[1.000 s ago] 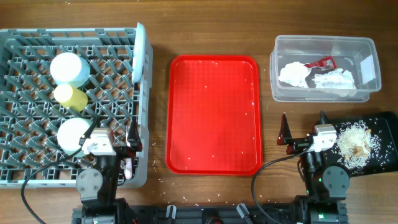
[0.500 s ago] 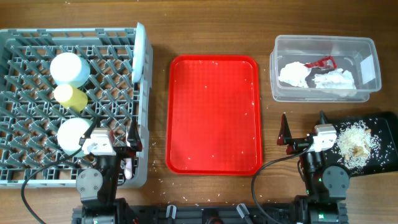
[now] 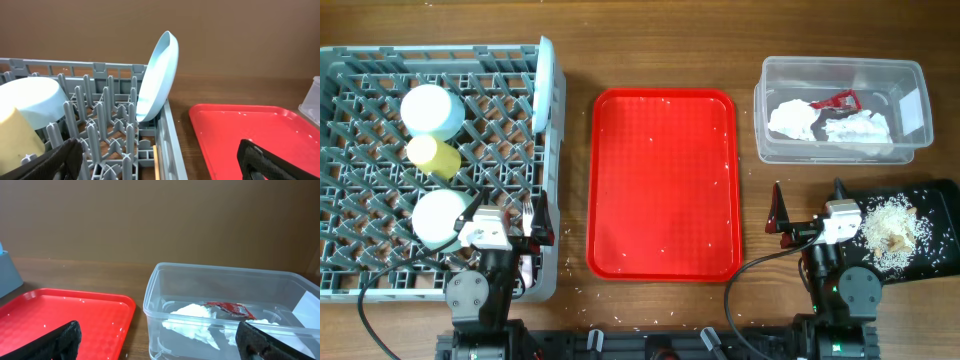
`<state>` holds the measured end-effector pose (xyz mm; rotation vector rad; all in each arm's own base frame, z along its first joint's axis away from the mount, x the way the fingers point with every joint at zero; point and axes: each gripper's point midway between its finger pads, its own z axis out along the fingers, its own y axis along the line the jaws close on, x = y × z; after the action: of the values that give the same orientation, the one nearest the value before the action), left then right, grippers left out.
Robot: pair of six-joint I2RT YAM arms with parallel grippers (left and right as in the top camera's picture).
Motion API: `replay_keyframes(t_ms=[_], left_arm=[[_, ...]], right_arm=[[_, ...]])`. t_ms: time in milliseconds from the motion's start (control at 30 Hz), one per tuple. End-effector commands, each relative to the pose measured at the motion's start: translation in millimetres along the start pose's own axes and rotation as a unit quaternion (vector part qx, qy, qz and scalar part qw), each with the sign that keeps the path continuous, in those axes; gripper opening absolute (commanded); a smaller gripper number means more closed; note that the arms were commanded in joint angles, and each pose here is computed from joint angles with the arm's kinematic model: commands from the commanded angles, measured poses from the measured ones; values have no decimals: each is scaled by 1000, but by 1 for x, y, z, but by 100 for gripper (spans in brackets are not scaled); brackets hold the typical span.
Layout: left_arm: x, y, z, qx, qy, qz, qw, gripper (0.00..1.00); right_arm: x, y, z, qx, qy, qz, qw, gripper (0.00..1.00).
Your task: Sort waste into correct bins and load items into the dishwasher rack
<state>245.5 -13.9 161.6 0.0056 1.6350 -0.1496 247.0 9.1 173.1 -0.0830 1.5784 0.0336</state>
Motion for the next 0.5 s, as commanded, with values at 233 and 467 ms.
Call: replay_keyframes(t_ms=[233, 467], left_arm=[[2, -4, 0, 11, 0, 45, 999, 100], [2, -4, 0, 11, 0, 45, 999, 100]], right_arm=[[-3, -4, -1, 11, -8, -11, 1000, 100], [-3, -4, -1, 11, -8, -11, 1000, 100]])
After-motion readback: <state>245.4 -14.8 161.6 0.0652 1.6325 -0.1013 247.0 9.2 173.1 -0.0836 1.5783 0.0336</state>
